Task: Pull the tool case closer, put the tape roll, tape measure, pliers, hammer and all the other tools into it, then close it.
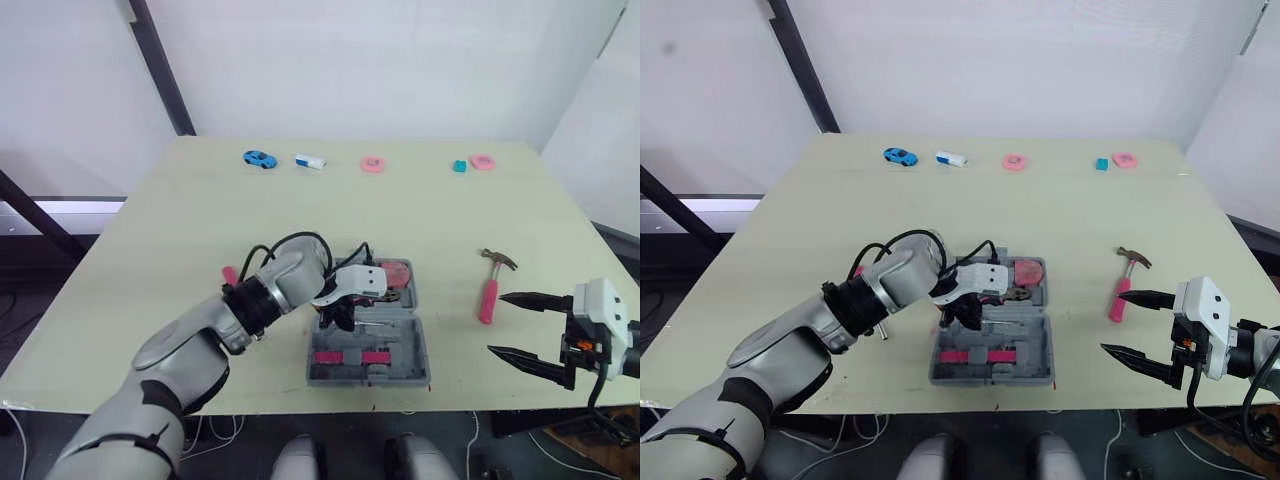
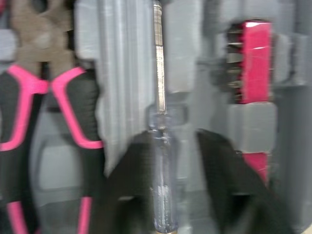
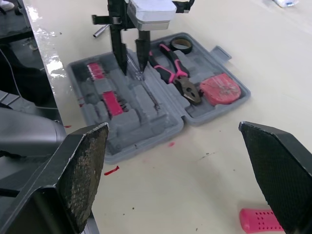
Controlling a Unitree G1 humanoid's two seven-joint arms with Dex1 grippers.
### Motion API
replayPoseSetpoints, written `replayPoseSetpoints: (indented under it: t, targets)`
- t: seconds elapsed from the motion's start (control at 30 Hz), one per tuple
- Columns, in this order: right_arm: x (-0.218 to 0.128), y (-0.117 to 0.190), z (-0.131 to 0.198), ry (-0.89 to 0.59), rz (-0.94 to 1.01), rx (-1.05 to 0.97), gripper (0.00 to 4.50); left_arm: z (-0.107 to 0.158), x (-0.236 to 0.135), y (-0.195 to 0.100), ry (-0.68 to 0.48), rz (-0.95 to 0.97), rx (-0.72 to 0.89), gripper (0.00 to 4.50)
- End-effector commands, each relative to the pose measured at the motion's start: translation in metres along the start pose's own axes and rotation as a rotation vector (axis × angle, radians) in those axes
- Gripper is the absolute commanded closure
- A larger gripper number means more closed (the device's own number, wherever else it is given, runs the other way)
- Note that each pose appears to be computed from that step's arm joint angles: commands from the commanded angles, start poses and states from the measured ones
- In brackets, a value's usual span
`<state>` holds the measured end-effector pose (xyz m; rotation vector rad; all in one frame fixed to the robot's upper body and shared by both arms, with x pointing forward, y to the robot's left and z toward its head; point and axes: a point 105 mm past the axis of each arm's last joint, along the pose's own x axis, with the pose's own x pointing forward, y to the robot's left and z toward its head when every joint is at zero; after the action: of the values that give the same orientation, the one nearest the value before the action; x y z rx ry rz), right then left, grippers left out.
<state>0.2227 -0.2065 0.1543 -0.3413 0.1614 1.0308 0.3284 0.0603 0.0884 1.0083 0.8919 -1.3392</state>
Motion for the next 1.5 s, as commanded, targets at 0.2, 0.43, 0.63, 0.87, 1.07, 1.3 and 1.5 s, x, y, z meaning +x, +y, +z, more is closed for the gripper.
replayPoseSetpoints:
  t: [0.2, 0.43, 0.63, 0.87, 1.07, 1.3, 1.5]
  targets:
    - [0.001, 0.004, 0.009, -0.032, 0.007, -0.036, 0.00, 0.015, -0.040, 0.006, -0.222, 0.077, 0.012, 2.27]
    - [0.002, 0.005, 0.008, -0.038, 0.005, -0.029, 0.00, 0.002, -0.046, 0.002, -0.532, 0.054, -0.064, 2.27]
    - [0.004, 0.004, 0.008, -0.042, 0.010, -0.024, 0.00, -0.015, -0.034, 0.004, -0.684, 0.100, -0.079, 3.90]
    - [0.005, 0.006, 0.007, -0.044, 0.010, -0.018, 0.00, -0.032, -0.026, 0.000, -0.763, 0.127, -0.091, 4.49]
    - [0.005, 0.005, 0.007, -0.047, 0.010, -0.018, 0.00, -0.040, -0.012, -0.003, -0.751, 0.121, -0.096, 4.49]
    - [0.006, 0.004, 0.009, -0.047, 0.012, -0.023, 0.00, -0.056, 0.018, -0.004, -0.629, 0.138, -0.077, 4.49]
    - [0.007, 0.003, 0.011, -0.046, 0.019, -0.025, 0.00, -0.071, 0.052, -0.014, -0.516, 0.104, -0.077, 4.49]
